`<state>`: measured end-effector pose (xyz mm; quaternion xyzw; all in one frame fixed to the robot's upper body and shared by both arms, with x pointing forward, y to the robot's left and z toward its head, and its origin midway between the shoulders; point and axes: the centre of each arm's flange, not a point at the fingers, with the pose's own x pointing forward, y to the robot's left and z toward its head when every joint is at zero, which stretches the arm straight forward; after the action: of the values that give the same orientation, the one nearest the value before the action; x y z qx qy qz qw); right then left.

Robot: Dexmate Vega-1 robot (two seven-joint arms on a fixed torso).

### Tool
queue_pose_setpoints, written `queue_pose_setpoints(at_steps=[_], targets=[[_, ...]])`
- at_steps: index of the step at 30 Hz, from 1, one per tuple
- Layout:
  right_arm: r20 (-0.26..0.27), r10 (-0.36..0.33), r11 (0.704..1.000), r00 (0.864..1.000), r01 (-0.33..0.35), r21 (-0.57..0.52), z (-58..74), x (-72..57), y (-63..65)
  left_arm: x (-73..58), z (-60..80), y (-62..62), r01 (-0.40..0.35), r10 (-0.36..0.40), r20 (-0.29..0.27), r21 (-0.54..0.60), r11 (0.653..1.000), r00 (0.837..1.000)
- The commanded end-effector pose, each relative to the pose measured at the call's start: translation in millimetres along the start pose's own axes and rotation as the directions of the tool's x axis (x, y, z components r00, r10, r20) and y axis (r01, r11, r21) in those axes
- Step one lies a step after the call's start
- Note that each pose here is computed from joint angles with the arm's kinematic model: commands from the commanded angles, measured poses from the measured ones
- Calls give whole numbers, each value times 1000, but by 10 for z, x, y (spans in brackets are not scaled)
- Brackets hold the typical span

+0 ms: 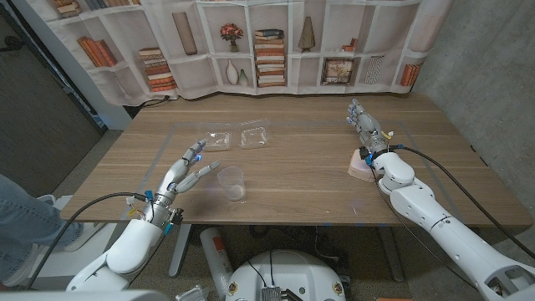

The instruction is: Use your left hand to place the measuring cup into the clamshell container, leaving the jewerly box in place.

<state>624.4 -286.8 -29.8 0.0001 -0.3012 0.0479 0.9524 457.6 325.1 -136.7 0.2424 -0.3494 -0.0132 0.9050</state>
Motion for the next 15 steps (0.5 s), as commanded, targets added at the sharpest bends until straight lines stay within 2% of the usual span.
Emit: queue_pose_setpoints(at_steps=[1,15], targets=[[6,0,1000,1000,0,11,-19,1,-20,-60,76,-101,-3,2,2,22,1000,1000],[7,2,1000,1000,-2,19,-43,-21,-36,-136,121,-193,-18,20,-31,72,997,999]])
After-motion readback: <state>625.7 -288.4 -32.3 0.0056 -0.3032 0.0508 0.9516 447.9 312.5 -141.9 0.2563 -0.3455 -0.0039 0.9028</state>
